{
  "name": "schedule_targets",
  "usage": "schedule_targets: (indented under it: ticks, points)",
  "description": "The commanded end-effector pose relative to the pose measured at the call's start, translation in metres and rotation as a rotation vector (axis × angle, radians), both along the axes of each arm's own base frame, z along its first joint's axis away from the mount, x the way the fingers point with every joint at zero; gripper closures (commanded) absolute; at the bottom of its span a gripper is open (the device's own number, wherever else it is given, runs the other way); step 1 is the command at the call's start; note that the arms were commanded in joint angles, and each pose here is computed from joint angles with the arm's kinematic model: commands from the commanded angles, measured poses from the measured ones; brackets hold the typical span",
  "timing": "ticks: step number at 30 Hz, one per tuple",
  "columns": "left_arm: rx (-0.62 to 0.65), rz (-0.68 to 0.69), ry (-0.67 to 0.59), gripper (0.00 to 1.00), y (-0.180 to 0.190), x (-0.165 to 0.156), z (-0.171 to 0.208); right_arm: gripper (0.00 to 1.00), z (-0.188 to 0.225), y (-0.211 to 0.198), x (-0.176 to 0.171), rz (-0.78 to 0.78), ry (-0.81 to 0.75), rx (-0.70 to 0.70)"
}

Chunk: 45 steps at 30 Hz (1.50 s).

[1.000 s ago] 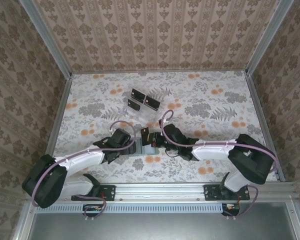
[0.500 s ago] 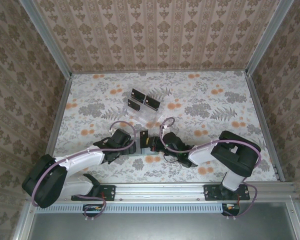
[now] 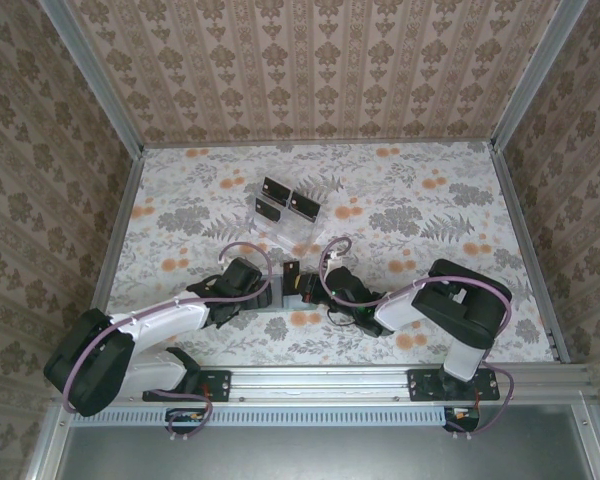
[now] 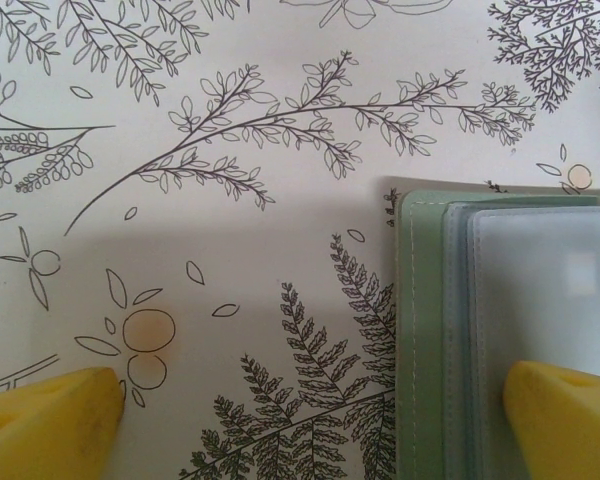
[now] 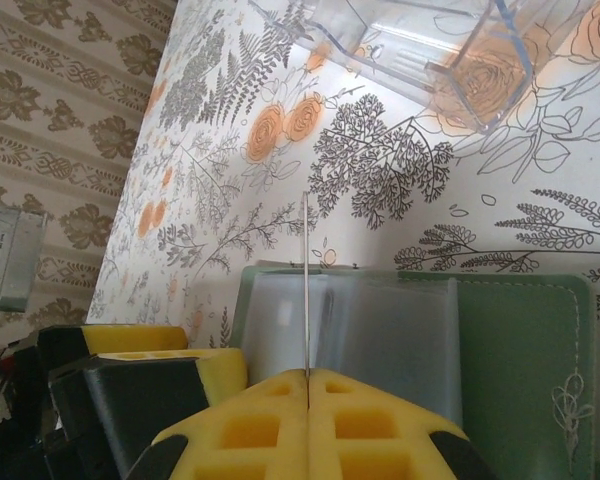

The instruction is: Put the credit cards into the card holder

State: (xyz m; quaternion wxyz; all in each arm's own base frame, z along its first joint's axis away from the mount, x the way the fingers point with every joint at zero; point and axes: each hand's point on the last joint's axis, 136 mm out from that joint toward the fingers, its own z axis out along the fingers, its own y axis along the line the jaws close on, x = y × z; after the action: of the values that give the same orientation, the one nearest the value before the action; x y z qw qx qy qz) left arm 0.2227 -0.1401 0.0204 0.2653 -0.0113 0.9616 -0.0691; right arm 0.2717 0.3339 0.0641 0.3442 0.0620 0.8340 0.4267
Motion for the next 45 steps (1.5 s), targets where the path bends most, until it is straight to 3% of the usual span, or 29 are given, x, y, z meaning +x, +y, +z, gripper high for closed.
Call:
schedule_targets:
  ticks: [1,25,45]
  points:
    - [0.083,0.015,0.102,0.00,0.021,-0.026,-0.024,1.00,0.000,0.002,0.001,-0.016,-0.004,0.034]
    - [0.087,0.014,0.103,0.00,0.022,-0.026,-0.025,1.00,-0.020,-0.008,-0.007,-0.031,0.042,0.032]
    - [0.090,0.018,0.104,0.00,0.022,-0.027,-0.026,1.00,-0.029,0.007,-0.015,0.023,0.088,0.059]
